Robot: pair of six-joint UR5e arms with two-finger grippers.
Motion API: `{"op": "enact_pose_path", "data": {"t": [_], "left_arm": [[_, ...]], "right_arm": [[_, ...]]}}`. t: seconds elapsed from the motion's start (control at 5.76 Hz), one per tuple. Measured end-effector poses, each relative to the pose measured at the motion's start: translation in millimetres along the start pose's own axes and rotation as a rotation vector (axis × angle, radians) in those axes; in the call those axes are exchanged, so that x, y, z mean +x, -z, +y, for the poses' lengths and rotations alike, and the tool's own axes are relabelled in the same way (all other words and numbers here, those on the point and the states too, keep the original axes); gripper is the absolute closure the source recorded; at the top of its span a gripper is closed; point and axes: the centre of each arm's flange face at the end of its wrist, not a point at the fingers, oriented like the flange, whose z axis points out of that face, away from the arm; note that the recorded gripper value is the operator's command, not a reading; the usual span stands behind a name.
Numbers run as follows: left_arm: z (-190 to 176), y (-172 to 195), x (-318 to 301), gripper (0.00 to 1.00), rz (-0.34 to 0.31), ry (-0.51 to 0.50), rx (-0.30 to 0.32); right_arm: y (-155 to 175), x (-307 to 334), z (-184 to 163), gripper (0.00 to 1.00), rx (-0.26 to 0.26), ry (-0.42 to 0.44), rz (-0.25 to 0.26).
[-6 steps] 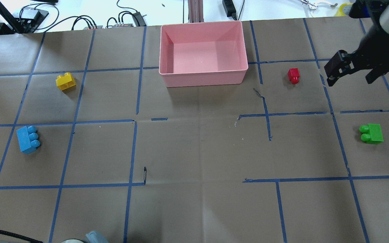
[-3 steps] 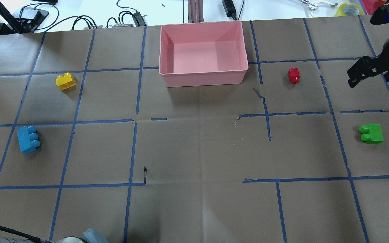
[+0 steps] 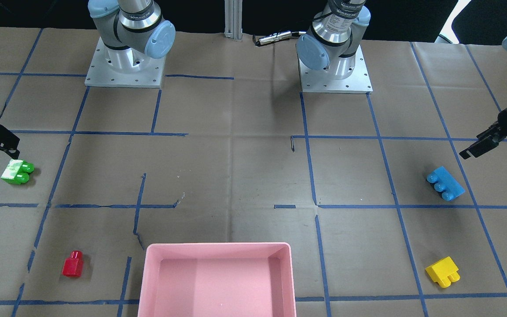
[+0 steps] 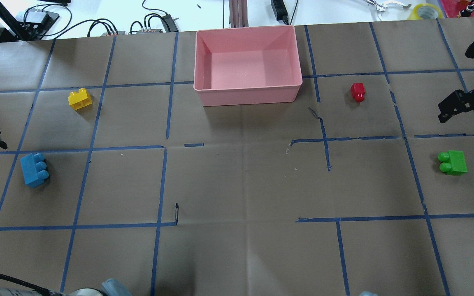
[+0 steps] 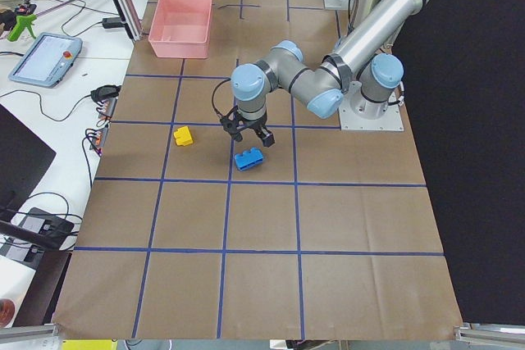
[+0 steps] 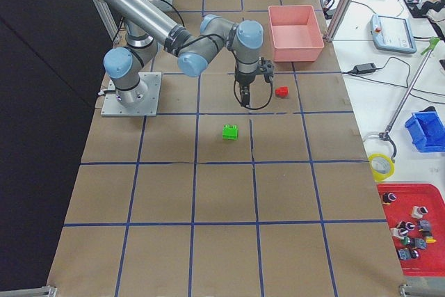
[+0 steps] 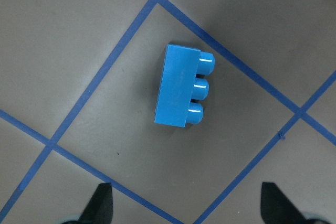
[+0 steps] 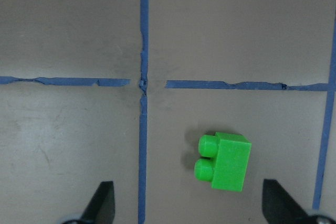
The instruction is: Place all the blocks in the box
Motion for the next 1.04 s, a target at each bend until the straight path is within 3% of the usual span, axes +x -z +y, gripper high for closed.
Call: {"op": "enact_pose_path", "data": {"t": [0.52,1.04], "left_arm": [[-15.1,-76.1,-3.3,0.00,-0.012,-0.012,0.093],[-42.6,-121.2,-4.3,0.00,-0.016,-0.019,0.165]], "right_arm": [[-50.0,13.4,7.5,0.01,0.000,-0.084,0.036],[-102.5,30.1,7.5,0.01,-0.036,-0.116,0.019]]}}
